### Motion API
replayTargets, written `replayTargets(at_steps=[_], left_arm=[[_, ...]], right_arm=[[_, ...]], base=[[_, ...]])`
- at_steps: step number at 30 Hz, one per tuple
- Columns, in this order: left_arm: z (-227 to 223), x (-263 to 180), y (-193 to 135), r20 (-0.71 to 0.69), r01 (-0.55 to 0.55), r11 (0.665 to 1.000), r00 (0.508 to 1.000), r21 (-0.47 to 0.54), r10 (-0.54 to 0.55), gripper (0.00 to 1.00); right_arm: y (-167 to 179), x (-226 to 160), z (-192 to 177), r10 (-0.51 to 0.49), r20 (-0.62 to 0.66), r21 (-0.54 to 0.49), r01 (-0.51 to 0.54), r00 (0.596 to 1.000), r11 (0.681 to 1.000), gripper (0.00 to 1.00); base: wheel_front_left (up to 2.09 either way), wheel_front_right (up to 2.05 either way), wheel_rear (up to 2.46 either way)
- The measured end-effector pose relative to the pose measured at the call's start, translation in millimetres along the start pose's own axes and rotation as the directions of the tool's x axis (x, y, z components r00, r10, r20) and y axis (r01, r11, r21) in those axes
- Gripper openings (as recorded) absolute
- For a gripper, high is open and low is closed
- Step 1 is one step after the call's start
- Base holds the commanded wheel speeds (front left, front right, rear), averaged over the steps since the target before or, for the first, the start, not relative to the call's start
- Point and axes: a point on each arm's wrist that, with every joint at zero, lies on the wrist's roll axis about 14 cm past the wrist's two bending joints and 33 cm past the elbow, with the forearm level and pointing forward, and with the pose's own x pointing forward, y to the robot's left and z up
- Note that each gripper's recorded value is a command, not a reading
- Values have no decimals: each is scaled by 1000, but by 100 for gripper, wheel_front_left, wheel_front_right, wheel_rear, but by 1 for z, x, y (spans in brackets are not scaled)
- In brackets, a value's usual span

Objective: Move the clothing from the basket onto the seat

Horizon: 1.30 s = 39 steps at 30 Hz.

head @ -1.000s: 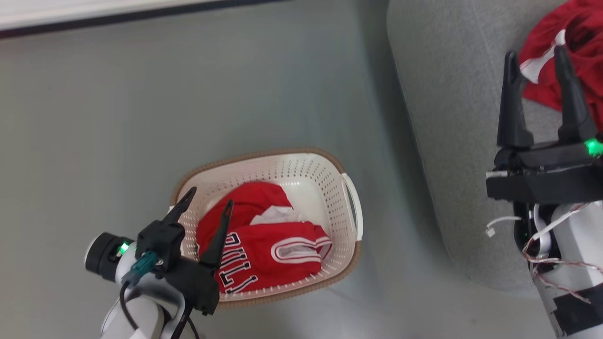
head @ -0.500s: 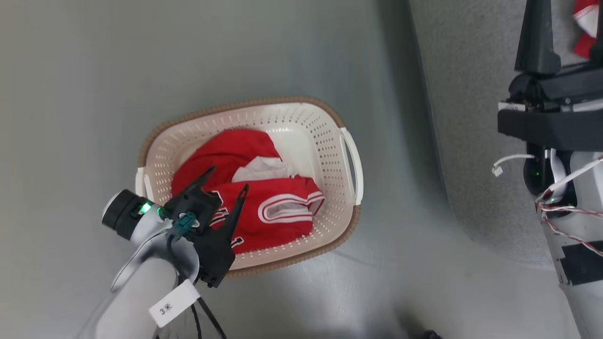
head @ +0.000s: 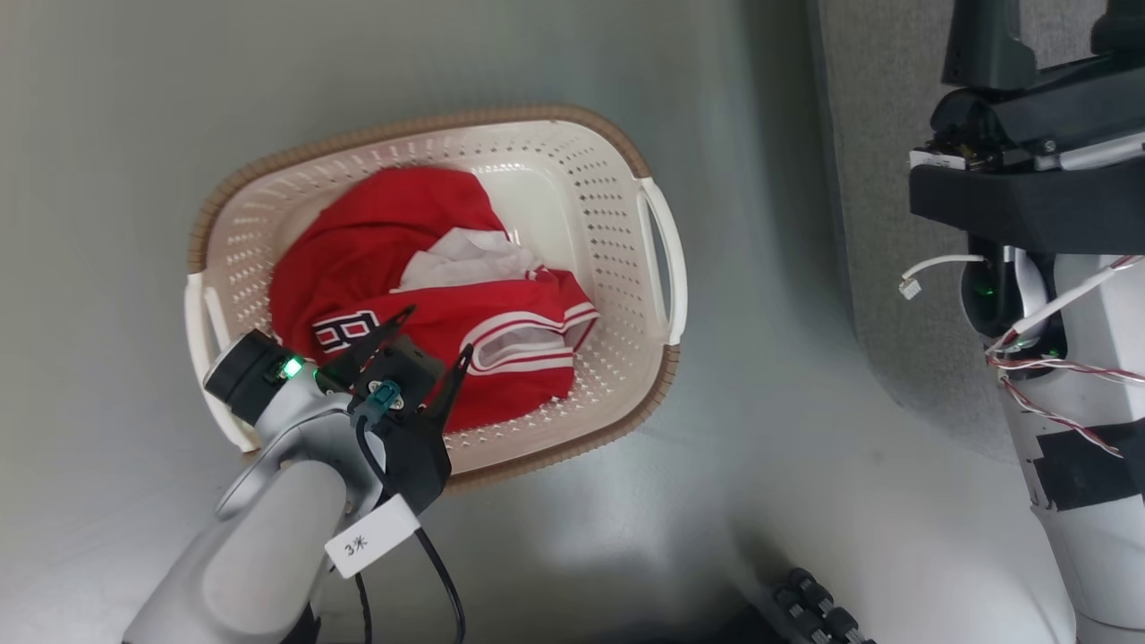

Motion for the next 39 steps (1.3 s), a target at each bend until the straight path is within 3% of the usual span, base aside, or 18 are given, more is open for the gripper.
replayTargets(at_steps=[39], left_arm=[[-56, 67, -4, -195, 109, 986, 977, 123, -83, 100]], right_arm=[[3, -11, -36, 17, -88, -28, -20, 996, 999, 100]], base=[[0, 0, 0]])
